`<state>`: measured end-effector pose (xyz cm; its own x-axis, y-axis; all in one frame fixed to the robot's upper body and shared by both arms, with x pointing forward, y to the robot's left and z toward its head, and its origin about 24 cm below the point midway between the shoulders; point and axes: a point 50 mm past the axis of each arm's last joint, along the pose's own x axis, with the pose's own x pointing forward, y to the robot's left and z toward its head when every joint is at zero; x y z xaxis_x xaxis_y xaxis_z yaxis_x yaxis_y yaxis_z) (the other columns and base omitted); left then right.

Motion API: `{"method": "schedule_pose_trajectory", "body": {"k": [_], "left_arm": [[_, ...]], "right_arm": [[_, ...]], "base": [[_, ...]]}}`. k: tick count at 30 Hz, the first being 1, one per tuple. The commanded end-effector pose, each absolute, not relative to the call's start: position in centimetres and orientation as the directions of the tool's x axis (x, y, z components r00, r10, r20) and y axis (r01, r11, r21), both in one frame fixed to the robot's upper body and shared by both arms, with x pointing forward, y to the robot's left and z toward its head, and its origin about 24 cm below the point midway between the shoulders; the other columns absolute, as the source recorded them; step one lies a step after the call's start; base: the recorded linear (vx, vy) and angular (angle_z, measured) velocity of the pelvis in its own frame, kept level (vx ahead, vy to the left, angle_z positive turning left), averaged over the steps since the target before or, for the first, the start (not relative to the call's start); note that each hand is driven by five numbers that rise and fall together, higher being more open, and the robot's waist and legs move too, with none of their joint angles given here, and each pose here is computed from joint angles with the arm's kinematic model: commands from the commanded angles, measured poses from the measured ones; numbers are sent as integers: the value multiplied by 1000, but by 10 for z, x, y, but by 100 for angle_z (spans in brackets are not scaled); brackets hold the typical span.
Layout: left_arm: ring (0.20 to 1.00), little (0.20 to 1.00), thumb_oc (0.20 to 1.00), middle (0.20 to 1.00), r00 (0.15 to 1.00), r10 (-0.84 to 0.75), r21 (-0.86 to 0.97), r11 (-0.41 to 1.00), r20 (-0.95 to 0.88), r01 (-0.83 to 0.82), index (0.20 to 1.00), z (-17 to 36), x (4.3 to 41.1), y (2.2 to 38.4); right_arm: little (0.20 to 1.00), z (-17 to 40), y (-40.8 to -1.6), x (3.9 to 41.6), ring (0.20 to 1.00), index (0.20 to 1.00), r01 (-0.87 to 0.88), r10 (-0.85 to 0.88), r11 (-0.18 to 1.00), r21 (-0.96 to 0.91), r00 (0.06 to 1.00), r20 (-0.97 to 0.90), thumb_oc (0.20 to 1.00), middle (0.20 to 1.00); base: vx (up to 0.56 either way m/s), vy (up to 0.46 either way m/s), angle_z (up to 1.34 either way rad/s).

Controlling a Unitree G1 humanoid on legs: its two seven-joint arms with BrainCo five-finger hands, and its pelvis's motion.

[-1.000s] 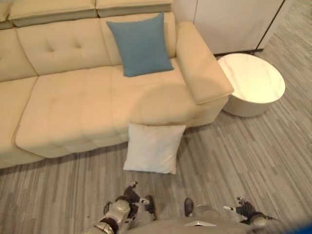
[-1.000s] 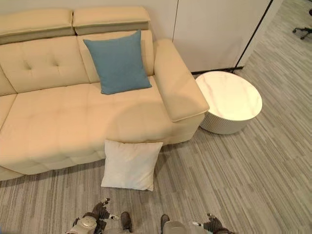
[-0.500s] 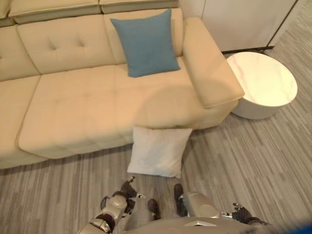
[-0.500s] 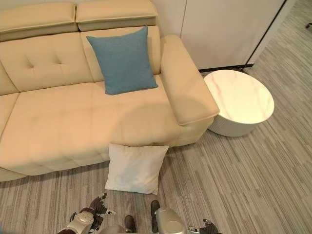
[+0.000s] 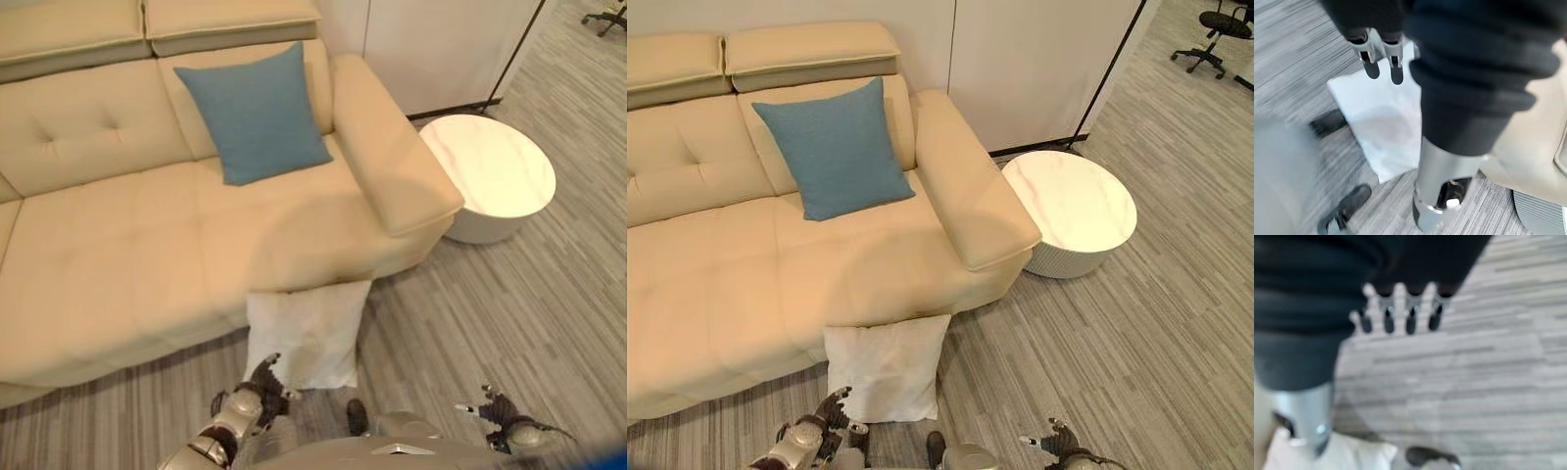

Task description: Pick up all the scattered cushions and arrange them neatly on the sofa.

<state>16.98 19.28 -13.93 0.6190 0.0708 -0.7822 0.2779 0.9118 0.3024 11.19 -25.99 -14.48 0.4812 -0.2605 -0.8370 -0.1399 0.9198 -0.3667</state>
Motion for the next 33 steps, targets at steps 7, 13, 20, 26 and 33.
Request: {"method": "schedule_pose_trajectory", "body": {"k": [7, 13, 20, 26, 33], "left_arm": [[1000, 1000, 1000, 1000, 671, 132, 372, 900, -729, 227, 1000, -129, 181, 213], [1000, 1000, 1000, 1000, 658, 132, 377, 893, -741, 246, 1000, -131, 177, 214], [1000, 1000, 1000, 1000, 706, 132, 375, 905, -696, 199, 1000, -124, 191, 208], [1000, 1000, 1000, 1000, 751, 118, 371, 912, -650, 178, 1000, -115, 204, 203], [1000, 1000, 1000, 1000, 781, 93, 327, 934, -618, 147, 1000, -111, 212, 188]], "right_arm": [[1000, -132, -247, 155, 1000, 1000, -138, -219, 918, -371, 604, -766, 1000, 1000], [1000, -129, -244, 159, 1000, 1000, -147, -209, 912, -382, 635, -744, 1000, 1000], [1000, -128, -250, 158, 1000, 1000, -116, -250, 906, -407, 629, -736, 1000, 1000], [1000, -126, -250, 162, 1000, 1000, -108, -250, 905, -411, 647, -720, 1000, 1000], [1000, -122, -258, 165, 1000, 1000, -77, -278, 900, -429, 656, -702, 1000, 1000]], "base": [[-58, 164, -73], [-37, 27, -37], [-29, -83, -3], [-31, -87, 15], [-22, -47, 49]]}}
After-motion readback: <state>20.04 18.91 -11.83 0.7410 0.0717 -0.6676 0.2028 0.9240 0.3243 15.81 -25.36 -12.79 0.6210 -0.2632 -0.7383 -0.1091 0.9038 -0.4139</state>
